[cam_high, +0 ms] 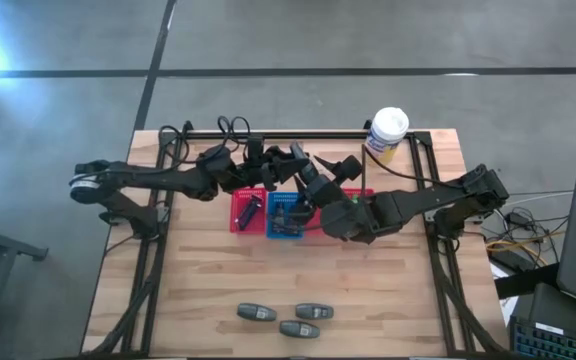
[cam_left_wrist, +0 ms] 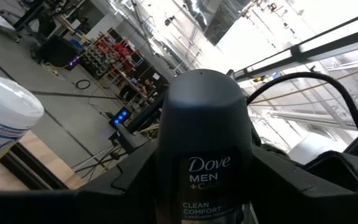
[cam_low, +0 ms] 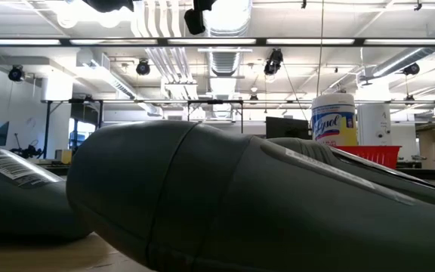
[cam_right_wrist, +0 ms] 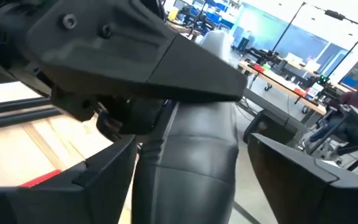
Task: Pick & Place Travel size toiletries
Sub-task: Put the gray deodorant into the middle red bin
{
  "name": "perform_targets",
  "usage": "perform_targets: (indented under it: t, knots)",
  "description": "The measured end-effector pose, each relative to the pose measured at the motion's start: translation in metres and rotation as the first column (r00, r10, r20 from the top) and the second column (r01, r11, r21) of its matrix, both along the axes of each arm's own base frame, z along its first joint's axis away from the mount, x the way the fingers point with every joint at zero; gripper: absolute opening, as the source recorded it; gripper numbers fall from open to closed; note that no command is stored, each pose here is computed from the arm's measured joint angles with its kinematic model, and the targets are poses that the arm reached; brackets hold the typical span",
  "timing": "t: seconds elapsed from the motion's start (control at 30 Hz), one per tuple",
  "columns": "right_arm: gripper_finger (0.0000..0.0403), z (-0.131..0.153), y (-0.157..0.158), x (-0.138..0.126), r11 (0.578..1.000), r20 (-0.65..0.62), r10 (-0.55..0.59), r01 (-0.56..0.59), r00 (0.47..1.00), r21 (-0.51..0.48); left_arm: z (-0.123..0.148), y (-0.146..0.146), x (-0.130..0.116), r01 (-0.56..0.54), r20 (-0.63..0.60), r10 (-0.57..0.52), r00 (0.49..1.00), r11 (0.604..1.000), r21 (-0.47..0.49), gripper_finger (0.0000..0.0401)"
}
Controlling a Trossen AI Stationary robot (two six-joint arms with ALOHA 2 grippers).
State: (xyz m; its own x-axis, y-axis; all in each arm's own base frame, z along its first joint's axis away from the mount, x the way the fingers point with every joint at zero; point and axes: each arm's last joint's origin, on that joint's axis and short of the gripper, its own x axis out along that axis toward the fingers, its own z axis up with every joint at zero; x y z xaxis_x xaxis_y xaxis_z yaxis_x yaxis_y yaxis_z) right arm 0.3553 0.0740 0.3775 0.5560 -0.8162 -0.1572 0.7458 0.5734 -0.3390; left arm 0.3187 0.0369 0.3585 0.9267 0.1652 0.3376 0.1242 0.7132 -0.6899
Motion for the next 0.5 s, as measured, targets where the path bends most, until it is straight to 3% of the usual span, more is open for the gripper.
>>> perform_targets:
  t: [0.17, 0.5]
  knots:
    - [0.0312, 0.0, 0.0003, -0.0001, 1.0, -0.007, 0.002, -0.002, 1.0, -0.005, 0.0001, 0.0, 0.0, -0.002, 0.001, 0.002, 1.0, 1.0, 0.001, 0.0209]
    - [0.0236, -0.0011, -0.0019, 0.0007, 1.0, -0.005, 0.015, -0.015, 1.0, 0.013, 0.0, 0.0002, 0.0, -0.009, -0.002, 0.009, 1.0, 1.0, 0.007, 0.0209]
